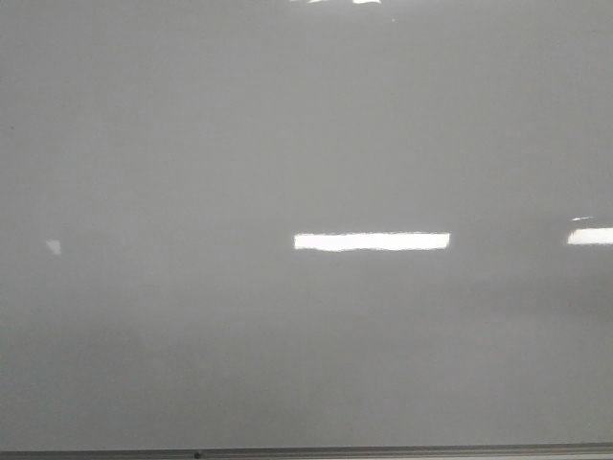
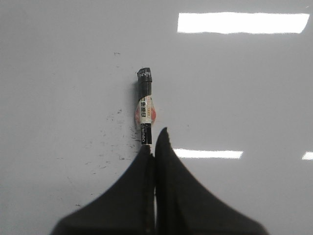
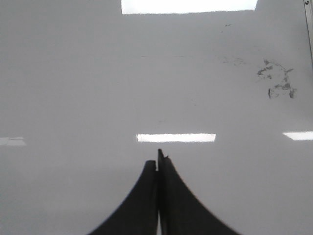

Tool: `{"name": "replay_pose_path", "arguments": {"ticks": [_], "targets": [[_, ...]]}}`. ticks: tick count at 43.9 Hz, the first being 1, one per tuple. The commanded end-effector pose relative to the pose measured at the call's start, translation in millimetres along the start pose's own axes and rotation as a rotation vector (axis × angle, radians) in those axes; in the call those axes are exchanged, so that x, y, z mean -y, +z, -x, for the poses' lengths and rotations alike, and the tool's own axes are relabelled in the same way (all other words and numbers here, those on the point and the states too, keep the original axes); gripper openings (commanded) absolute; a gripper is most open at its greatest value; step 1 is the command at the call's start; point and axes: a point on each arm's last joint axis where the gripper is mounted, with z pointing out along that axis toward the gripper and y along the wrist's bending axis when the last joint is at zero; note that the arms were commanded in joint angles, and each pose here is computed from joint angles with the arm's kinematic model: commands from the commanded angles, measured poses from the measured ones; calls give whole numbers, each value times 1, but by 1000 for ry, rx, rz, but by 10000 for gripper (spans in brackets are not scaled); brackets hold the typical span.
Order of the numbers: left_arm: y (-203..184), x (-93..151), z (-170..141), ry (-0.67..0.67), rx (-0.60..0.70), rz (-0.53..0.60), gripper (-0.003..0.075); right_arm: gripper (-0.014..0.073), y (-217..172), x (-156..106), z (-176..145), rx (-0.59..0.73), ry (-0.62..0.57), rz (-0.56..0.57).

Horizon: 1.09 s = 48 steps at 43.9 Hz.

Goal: Write number 7 on whiteboard

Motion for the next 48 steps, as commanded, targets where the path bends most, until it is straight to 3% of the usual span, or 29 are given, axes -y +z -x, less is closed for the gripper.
{"name": "replay_pose_path", "arguments": {"ticks": [1, 39, 48], "targets": [[-1, 0, 3, -14, 77, -7, -20, -67, -2, -1, 9, 102, -8, 10], [-1, 0, 3, -14, 77, -7, -20, -67, -2, -1, 13, 140, -8, 13], [-2, 1, 15, -20, 131, -12, -20, -67, -3, -1, 15, 140, -8, 14]]}}
